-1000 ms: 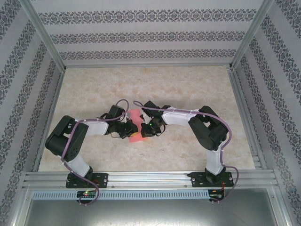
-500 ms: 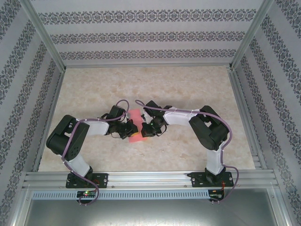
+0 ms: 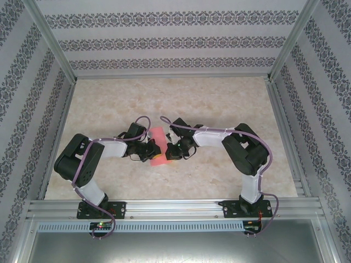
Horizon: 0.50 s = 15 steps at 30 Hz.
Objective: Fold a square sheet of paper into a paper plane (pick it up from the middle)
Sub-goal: Fold the triangle a second time at the center of the table.
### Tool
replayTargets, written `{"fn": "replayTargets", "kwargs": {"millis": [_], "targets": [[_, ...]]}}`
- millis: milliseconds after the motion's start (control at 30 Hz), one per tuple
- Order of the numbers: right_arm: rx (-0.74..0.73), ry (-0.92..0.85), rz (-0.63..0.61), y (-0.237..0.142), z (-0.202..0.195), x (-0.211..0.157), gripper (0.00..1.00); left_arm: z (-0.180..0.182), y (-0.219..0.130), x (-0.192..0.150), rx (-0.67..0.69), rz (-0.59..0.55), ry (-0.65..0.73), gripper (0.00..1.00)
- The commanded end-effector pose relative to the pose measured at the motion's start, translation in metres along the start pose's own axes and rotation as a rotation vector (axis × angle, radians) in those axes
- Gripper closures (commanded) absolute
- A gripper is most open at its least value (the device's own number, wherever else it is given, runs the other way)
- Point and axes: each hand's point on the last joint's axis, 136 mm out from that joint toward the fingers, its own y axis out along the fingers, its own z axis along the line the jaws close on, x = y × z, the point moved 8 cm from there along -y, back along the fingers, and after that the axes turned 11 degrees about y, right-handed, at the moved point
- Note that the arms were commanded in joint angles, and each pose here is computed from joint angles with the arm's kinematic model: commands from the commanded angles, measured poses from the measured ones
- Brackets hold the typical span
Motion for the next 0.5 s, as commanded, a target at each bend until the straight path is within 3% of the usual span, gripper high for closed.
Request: {"fn": "replayTargets", "kwargs": {"millis": [0, 267, 467], "targets": [[-0.081, 0.072, 0.030, -0.006, -0.024, -0.018, 1.00, 0.034, 0.008, -0.016, 0.198, 0.033, -0.100, 0.98], [0.090, 0.021, -0.053, -0.033, 0.007, -0.011, 1.00, 0.027, 0.006, -0.010, 0.178, 0.024, -0.034, 0.98], [0.115, -0.003, -0.063, -0.023, 0.022, 0.007, 1.00, 0.018, -0.003, 0.002, 0.141, 0.013, 0.059, 0.97]]}}
